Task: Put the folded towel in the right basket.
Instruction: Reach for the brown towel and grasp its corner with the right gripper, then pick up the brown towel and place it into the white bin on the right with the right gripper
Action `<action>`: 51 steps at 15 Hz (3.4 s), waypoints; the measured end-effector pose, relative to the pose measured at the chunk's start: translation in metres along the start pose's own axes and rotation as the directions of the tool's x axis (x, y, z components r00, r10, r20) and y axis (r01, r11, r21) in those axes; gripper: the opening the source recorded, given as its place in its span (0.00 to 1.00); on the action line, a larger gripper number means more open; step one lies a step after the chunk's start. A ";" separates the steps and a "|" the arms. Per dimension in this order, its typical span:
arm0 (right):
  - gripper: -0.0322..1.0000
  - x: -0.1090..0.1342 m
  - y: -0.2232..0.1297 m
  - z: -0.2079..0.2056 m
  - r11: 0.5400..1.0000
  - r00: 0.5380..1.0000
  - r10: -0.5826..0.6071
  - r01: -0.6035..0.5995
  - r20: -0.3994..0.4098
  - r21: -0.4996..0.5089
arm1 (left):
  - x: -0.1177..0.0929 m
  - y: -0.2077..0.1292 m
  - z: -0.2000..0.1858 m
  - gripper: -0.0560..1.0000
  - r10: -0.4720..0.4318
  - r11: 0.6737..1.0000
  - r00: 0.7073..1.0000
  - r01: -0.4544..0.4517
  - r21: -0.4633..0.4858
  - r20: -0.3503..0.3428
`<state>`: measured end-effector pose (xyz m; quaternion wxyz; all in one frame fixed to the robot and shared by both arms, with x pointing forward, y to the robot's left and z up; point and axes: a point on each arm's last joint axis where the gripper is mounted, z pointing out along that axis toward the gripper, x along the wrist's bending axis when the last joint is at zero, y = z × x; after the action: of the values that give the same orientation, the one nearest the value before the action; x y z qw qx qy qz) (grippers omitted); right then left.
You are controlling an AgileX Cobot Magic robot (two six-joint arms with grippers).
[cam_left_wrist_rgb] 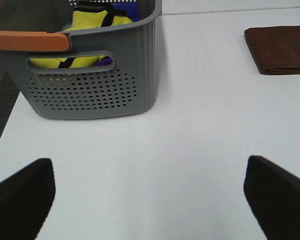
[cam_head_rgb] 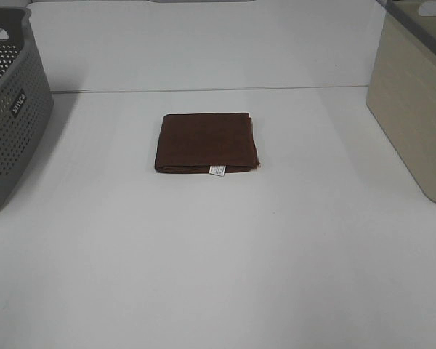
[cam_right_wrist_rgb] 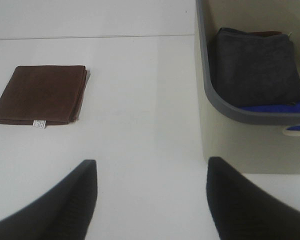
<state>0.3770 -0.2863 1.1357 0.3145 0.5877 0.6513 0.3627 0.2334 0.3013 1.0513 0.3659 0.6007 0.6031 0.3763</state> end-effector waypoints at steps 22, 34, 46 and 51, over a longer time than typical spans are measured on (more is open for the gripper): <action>0.62 0.100 0.065 0.363 0.748 0.886 0.210 0.126 -0.412 0.652 | 0.000 0.000 0.000 0.98 0.000 1.000 1.000 0.000 0.000 0.000; 0.65 0.108 -0.012 0.459 0.668 0.868 0.303 0.102 -0.394 0.737 | 0.000 0.000 0.000 0.98 0.000 1.000 1.000 0.000 0.000 0.000; 0.11 0.130 -0.029 0.476 0.722 0.823 0.329 0.096 -0.463 0.685 | 0.000 0.000 0.000 0.98 0.000 1.000 1.000 0.000 0.000 0.000; 0.11 0.131 0.015 0.452 0.796 0.818 0.229 0.155 -0.528 0.585 | 0.000 0.000 0.000 0.98 0.000 1.000 1.000 0.000 0.000 0.000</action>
<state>0.7480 -0.1093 0.9071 -0.1081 0.5326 0.7833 0.3019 0.2334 0.3013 1.0513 0.3659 0.6007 0.6031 0.3763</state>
